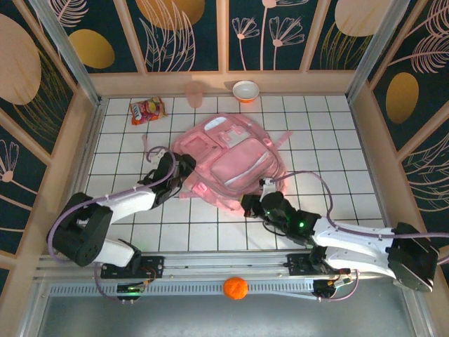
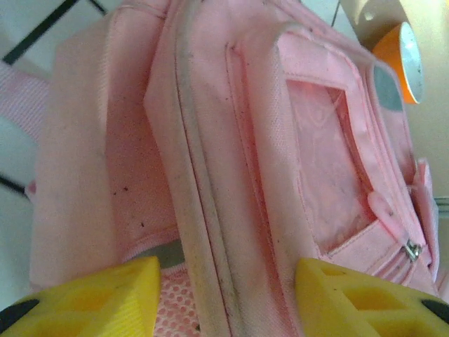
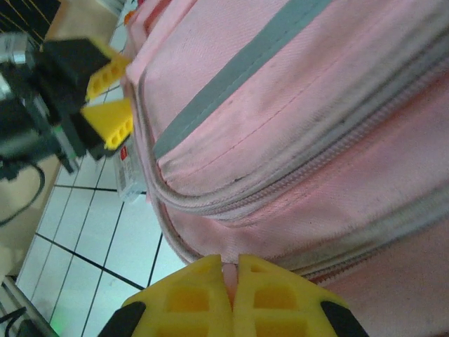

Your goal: Pack books, pencil case, and school supplies into a backpack

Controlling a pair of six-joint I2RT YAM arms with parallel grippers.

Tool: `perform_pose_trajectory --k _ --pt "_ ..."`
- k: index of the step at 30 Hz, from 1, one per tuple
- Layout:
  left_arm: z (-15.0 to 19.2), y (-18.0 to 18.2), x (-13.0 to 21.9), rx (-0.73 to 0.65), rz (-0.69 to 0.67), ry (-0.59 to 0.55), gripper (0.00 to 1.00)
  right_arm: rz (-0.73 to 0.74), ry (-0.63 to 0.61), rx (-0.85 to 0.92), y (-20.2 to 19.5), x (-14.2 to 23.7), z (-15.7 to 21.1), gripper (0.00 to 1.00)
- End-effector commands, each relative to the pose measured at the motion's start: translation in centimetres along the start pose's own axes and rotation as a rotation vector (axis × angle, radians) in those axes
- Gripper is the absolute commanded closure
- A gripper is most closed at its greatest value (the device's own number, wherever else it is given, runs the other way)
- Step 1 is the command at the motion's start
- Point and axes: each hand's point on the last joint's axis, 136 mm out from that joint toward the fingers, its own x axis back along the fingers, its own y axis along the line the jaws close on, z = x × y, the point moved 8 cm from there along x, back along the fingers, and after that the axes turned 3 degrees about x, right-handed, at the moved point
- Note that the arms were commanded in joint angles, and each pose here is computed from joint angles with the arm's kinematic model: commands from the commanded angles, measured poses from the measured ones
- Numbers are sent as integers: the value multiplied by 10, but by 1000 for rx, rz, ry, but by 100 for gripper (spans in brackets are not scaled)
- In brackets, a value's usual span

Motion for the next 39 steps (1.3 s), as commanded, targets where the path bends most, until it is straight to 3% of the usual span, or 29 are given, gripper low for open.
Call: perform_pose_trajectory --k 1,7,11,14,19,25,31,35,39 --pt "-12 -29 -11 -24 86 -32 46 -33 -96 -33 21 -4 -13 100" --pt "-22 -56 -25 -105 149 -6 35 -51 -97 -16 36 -21 -11 100" --pt "-30 -71 -11 -204 189 -45 27 -55 -97 7 43 -27 -13 100" --pt "-39 -81 7 -433 171 -81 18 -53 -98 17 45 -30 -14 100" --pt "-47 -80 36 -757 123 -154 17 -60 -101 30 49 -32 -17 100" --pt "-32 -87 74 -1101 392 -158 23 -101 -98 42 50 -36 -24 100" --pt "10 -78 87 -1520 750 72 33 -137 -74 57 54 -42 -30 100" --pt "28 -59 90 -1694 890 135 35 -137 -73 52 54 -44 -31 100" --pt "44 -44 92 -1825 978 106 38 -130 -66 44 51 -45 -32 100"
